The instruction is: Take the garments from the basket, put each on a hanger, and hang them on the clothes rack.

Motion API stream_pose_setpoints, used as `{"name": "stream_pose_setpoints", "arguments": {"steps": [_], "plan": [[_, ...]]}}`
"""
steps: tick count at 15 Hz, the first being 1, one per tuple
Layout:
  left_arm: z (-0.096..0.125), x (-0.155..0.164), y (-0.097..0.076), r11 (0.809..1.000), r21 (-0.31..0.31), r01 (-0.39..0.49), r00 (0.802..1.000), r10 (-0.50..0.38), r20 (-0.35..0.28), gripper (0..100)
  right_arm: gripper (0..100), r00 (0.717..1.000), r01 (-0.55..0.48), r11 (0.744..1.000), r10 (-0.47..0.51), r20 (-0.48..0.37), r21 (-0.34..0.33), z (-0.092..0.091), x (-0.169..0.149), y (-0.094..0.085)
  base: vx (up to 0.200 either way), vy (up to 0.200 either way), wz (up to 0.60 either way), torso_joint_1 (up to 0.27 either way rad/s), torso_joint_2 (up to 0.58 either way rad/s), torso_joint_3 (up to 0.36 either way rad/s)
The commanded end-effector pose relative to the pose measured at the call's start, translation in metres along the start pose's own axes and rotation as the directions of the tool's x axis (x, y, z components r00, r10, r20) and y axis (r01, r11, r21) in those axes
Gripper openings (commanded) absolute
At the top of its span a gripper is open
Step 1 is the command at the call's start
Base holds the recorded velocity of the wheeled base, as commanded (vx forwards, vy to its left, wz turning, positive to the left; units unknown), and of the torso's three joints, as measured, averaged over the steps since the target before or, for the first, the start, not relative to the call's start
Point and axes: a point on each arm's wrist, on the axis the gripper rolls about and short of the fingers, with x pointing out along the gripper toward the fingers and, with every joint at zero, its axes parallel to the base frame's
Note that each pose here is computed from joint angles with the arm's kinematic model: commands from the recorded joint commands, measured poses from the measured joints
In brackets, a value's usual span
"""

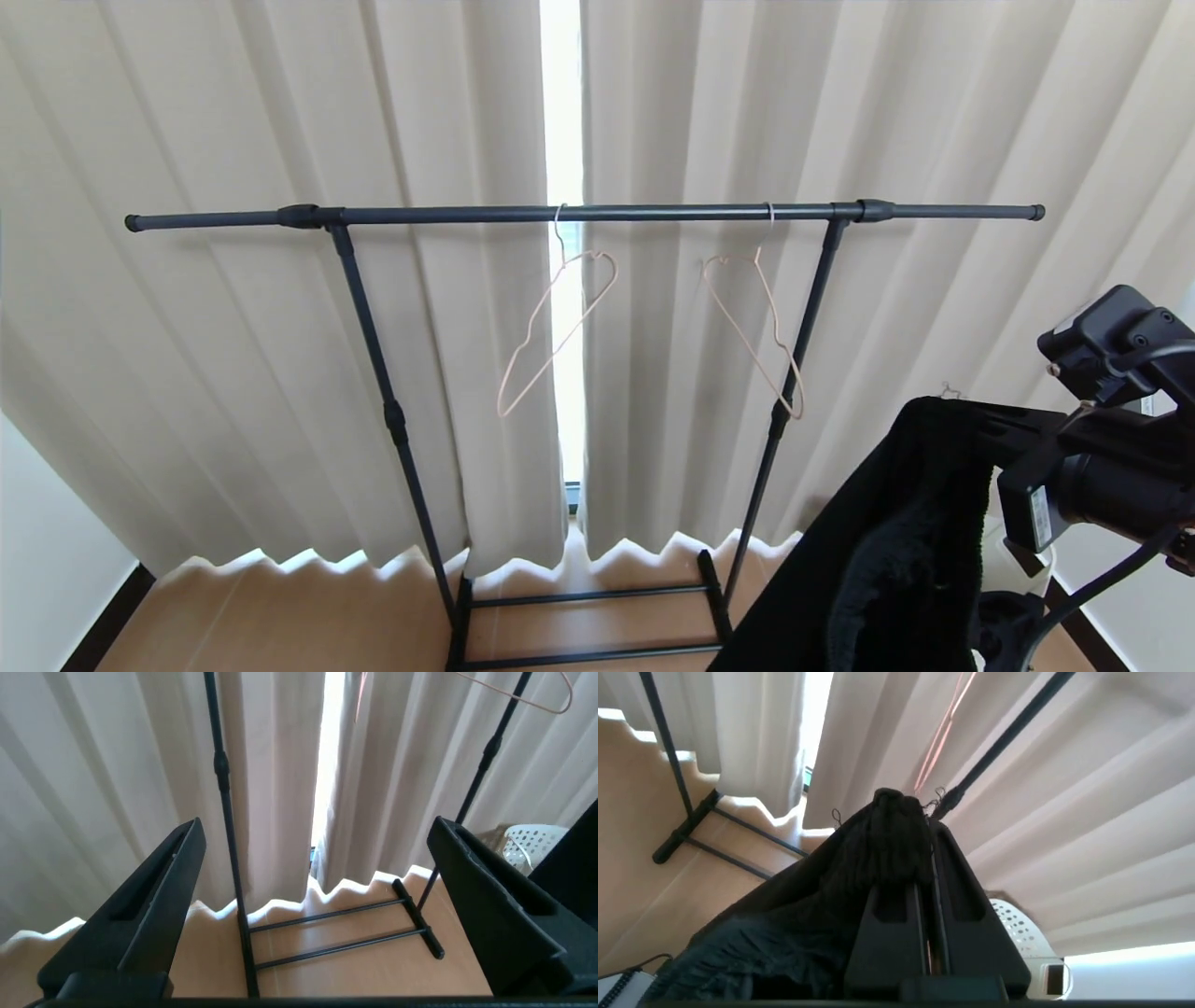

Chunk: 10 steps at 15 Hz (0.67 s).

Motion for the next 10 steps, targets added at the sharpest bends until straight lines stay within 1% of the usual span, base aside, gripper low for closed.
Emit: {"name": "stream_pose_setpoints", "arguments": {"steps": [1,8,9,10], "plan": [[0.0,0.0,0.0,1.0,0.0,0.001,1.0,-0.001,-0.001,100,0,1.0,-0.002,1.0,0.002,-0.003,-0.002,-0.0005,0.0005,0.0004,0.0,0.0,0.0,0.0,0.0,0.0],[0.0,0.0,0.0001,1.0,-0.002,-0.002,1.0,0.002,-0.001,100,0,1.0,0.005,1.0,-0.005,0.019,0.002,0.0004,-0.0064,-0.0013,0.0,0.0,0.0,0.0,0.0,0.0],[0.0,0.0,0.0,1.0,-0.003,-0.004,1.0,0.004,-0.001,100,0,1.0,0.003,1.0,-0.003,0.019,-0.001,0.0002,-0.0068,-0.0011,0.0,0.0,0.0,0.0,0.0,0.0],[0.0,0.0,0.0,1.0,-0.003,-0.004,1.0,0.004,-0.001,100,0,1.0,-0.001,1.0,0.001,0.02,-0.023,0.0,-0.0069,-0.0002,0.0,0.0,0.0,0.0,0.0,0.0]]}}
